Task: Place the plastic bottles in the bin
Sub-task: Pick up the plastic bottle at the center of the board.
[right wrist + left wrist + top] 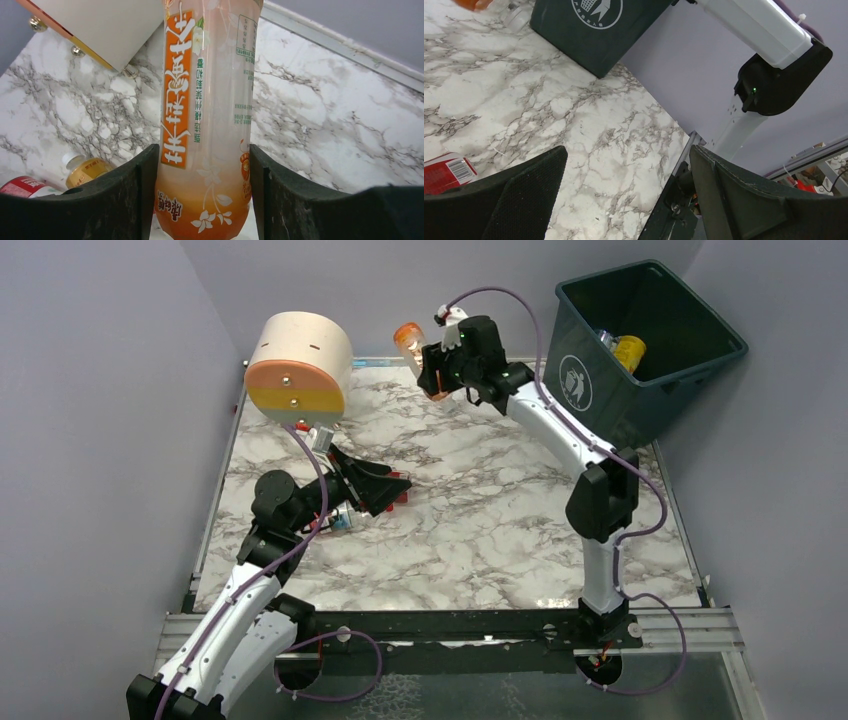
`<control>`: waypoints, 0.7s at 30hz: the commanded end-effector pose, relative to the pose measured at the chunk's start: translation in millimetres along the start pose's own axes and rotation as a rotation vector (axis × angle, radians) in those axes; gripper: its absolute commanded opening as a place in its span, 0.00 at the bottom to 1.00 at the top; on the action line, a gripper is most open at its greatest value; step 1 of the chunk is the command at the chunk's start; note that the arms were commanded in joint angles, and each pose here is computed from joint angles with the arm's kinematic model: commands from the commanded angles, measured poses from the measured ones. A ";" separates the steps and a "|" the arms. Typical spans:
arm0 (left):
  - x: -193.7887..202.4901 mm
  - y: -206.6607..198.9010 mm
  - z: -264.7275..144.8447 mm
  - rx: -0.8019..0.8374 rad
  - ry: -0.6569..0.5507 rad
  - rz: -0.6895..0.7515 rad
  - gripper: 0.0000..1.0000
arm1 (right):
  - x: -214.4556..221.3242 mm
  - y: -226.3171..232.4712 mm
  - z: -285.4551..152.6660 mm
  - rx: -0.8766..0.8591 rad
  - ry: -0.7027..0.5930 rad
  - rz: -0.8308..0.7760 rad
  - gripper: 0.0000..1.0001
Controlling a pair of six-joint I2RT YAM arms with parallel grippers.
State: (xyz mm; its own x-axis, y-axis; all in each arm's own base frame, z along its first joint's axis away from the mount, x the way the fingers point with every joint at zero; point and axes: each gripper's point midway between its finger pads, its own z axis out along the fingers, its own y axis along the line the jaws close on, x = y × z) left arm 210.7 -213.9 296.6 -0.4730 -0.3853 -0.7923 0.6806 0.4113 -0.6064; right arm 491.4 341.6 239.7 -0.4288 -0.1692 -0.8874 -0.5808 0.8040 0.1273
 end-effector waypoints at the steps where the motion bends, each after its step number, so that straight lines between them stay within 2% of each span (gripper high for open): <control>1: 4.6 3.1 0.3 -0.001 -0.001 -0.018 0.99 | -37.5 -7.9 -40.1 0.039 -0.078 0.001 0.56; 13: 22.2 17.5 3.1 -0.024 0.038 -0.058 0.99 | -83.7 -27.0 -95.6 0.061 -0.185 0.012 0.56; 21: 37.0 22.3 9.7 -0.035 0.074 -0.069 0.99 | -111.4 -66.6 -129.9 0.112 -0.254 0.048 0.56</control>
State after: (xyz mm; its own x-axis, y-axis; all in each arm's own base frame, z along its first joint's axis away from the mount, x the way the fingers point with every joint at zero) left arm 212.9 -222.1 256.3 -0.5715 -0.3520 -0.7413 0.6141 0.4157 -0.6708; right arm 493.4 259.0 347.4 -0.3039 -0.0417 -0.9518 -0.4910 0.8630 0.1190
